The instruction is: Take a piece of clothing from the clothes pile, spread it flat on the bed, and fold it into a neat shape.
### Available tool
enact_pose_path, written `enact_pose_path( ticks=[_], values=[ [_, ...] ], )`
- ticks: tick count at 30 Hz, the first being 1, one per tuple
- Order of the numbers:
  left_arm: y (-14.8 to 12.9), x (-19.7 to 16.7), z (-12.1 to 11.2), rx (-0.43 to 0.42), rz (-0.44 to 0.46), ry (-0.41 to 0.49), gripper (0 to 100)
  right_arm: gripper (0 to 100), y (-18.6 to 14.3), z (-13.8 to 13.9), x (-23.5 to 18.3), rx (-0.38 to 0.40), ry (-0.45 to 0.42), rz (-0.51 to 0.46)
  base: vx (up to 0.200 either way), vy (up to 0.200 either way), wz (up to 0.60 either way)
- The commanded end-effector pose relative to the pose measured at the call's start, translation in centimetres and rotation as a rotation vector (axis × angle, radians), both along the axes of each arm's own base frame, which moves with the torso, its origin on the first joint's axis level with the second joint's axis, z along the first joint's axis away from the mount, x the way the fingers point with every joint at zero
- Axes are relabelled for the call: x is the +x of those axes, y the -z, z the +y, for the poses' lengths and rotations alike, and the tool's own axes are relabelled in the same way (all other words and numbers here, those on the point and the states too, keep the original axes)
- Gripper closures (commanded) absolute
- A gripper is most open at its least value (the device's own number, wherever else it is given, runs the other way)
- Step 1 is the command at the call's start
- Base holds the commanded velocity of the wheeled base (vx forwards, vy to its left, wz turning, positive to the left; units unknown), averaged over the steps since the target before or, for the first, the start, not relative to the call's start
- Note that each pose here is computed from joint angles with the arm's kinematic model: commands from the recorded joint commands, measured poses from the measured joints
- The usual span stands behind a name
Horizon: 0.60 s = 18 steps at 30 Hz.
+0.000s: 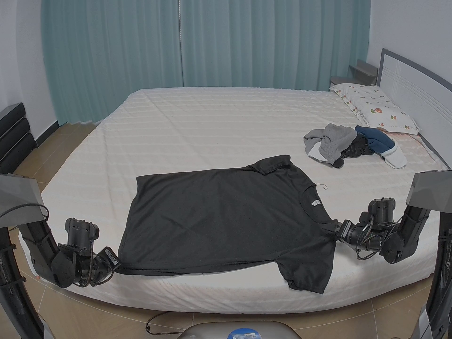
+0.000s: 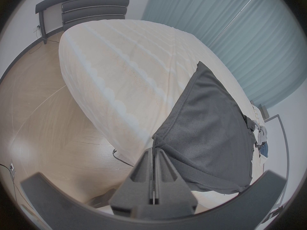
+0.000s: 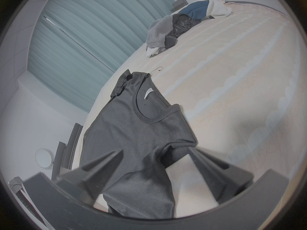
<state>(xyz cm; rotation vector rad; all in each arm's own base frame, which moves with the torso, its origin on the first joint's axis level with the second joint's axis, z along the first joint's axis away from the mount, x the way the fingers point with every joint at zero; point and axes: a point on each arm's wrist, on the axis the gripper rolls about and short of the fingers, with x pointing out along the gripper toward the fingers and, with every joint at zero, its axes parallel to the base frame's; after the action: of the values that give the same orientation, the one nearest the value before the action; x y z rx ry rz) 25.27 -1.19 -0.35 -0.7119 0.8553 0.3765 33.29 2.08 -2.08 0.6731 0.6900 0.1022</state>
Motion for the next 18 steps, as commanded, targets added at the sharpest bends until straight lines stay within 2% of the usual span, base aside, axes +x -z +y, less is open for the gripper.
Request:
enact_pose_path(
  ticks=[1, 4, 10, 12, 13, 18],
  values=[
    [0.1, 0.0, 0.0, 0.000, 0.000, 0.000, 100, 0, -1.1, -0.8, -1.9, 0.007, 0.005, -0.007, 0.000, 0.000, 0.00],
    [0.1, 0.0, 0.0, 0.000, 0.001, 0.000, 100, 0, -1.1, -0.7, -3.6, 0.014, -0.045, 0.010, 0.000, 0.000, 0.00],
    [0.1, -0.1, 0.0, 0.000, 0.003, 0.000, 100, 0, 0.2, -0.3, -6.1, -0.049, -0.174, 0.020, 0.000, 0.000, 0.00],
    [0.1, -0.1, 0.0, 0.000, 0.001, 0.000, 100, 0, 0.2, -0.3, -6.2, -0.048, -0.181, 0.020, 0.000, 0.000, 0.00],
    [0.1, -0.1, 0.0, 0.000, 0.001, 0.000, 100, 0, 0.6, 0.4, -6.5, -0.040, -0.225, 0.022, 0.000, 0.000, 0.00],
    [0.1, -0.2, 0.0, 0.000, 0.003, 0.001, 100, 0, 1.8, 1.4, -6.3, -0.044, -0.257, 0.026, 0.000, 0.000, 0.00]
  ],
)
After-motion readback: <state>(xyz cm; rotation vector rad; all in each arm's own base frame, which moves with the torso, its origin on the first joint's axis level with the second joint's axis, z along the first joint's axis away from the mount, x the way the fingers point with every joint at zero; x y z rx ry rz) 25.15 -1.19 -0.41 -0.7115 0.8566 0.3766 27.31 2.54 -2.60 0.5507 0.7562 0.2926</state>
